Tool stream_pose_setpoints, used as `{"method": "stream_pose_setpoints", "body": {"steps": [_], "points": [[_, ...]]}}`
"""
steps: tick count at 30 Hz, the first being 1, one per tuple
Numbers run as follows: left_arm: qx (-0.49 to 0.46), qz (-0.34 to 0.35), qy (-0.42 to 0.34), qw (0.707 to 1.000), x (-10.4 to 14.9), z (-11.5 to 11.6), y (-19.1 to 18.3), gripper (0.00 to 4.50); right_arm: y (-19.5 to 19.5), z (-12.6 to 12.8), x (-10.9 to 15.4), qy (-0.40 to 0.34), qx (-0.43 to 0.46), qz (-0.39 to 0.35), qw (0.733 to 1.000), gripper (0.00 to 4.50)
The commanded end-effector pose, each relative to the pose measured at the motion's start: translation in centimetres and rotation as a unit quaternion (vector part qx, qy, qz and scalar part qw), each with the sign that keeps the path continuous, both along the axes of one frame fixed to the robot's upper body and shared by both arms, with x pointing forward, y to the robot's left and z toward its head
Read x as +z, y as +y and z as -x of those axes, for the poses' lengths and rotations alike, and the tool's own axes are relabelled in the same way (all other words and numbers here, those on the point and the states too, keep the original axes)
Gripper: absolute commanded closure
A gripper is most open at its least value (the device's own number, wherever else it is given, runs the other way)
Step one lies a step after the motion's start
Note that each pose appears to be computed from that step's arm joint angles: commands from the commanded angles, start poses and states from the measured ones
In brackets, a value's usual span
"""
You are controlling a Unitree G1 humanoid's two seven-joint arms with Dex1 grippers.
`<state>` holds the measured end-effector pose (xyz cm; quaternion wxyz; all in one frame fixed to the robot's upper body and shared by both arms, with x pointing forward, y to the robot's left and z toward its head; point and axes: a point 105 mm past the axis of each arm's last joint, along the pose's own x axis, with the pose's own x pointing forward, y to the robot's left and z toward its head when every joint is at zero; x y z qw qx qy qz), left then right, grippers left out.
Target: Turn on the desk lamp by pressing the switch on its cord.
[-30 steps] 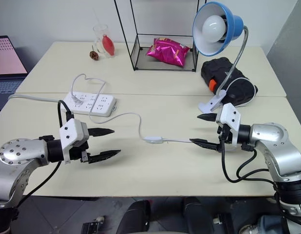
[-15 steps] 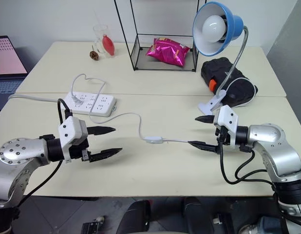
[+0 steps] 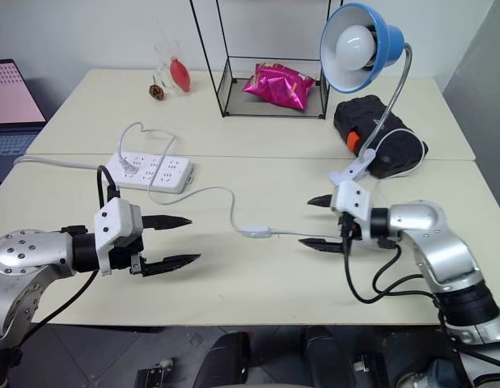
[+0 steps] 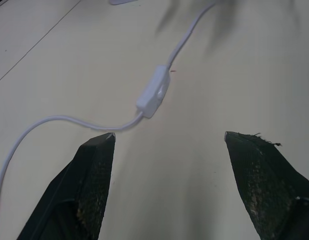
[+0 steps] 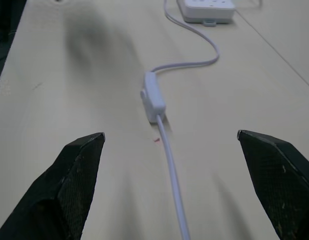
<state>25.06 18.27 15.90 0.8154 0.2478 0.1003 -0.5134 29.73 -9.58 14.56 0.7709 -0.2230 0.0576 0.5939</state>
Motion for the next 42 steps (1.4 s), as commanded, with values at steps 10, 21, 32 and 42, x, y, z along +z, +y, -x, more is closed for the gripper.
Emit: {"method": "stream_pose_setpoints", "body": {"steps": [10,21,32,42], "points": [[-0.051,-0.034,-0.021,0.998,0.1,1.0,-1.3,0.86,4.8,-2.5,-1.8,0.046,0.058,0.020,0.997,0.03],[-0.062,-0.041,-0.016,0.997,-0.9,1.7,-1.3,0.86,7.0,-3.7,-2.6,0.066,0.072,0.017,0.995,0.03],[-0.056,-0.045,-0.019,0.997,-1.6,1.7,-0.8,0.86,7.2,-4.1,-2.9,0.062,0.076,0.019,0.995,1.61],[-0.035,-0.030,-0.019,0.999,-1.9,1.1,-0.2,0.86,7.4,-3.5,-3.6,0.038,0.095,0.043,0.994,3.96]]}}
